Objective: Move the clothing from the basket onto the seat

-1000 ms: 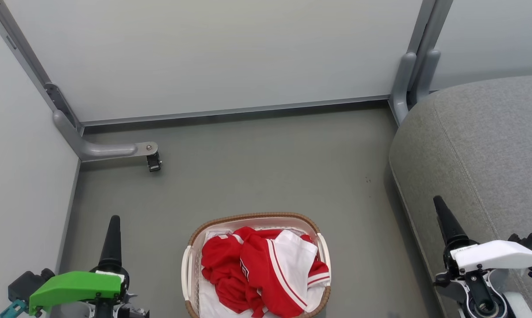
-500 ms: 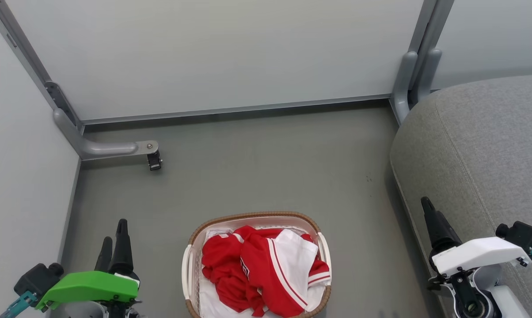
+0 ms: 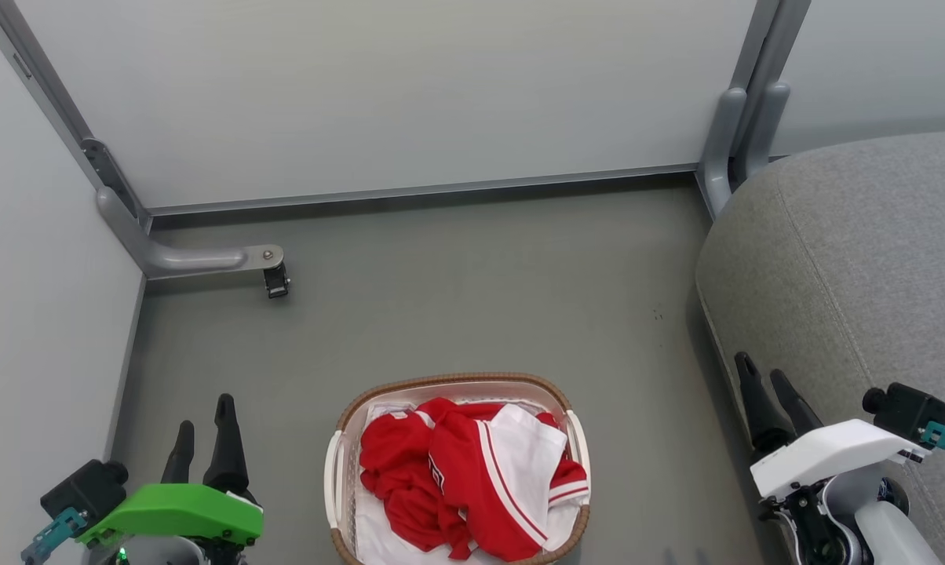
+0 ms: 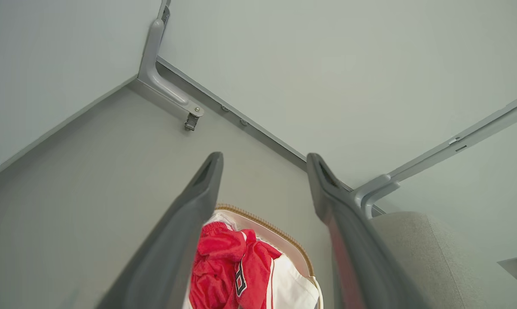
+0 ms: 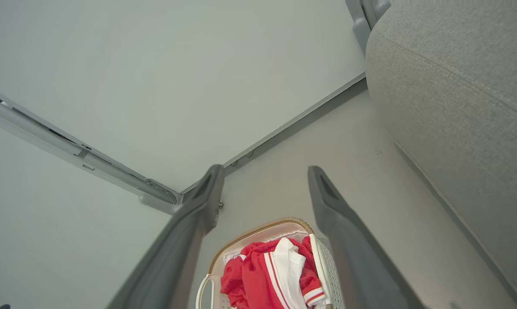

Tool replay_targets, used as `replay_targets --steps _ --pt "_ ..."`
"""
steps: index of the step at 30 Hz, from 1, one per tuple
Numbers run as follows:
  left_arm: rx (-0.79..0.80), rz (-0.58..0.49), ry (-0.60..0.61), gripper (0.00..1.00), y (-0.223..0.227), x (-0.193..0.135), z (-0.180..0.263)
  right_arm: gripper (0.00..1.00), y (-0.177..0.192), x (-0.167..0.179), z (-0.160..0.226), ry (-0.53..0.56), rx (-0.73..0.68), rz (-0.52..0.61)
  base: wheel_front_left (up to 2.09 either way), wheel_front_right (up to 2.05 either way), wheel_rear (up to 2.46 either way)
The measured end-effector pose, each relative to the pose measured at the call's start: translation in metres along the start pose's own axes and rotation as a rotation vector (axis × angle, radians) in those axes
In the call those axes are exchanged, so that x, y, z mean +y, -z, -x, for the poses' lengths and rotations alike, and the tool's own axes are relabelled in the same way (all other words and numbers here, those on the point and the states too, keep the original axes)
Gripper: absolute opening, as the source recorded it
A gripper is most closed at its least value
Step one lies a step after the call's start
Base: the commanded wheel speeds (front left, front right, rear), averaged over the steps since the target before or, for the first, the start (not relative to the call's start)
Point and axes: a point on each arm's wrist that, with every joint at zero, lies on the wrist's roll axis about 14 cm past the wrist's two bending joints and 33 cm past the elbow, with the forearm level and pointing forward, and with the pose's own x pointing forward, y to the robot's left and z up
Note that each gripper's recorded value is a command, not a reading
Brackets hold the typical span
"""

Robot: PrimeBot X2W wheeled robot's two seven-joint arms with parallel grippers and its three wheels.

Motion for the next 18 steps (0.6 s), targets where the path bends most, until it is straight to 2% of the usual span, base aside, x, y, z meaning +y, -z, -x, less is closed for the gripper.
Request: replay_targets --steps 18 --pt "-0.001 -0.249 0.025 1.0 0.006 -0.005 0.001 1.0 -0.001 0.014 -0.007 -0.06 -0.014 0.252 0.0 0.0 0.0"
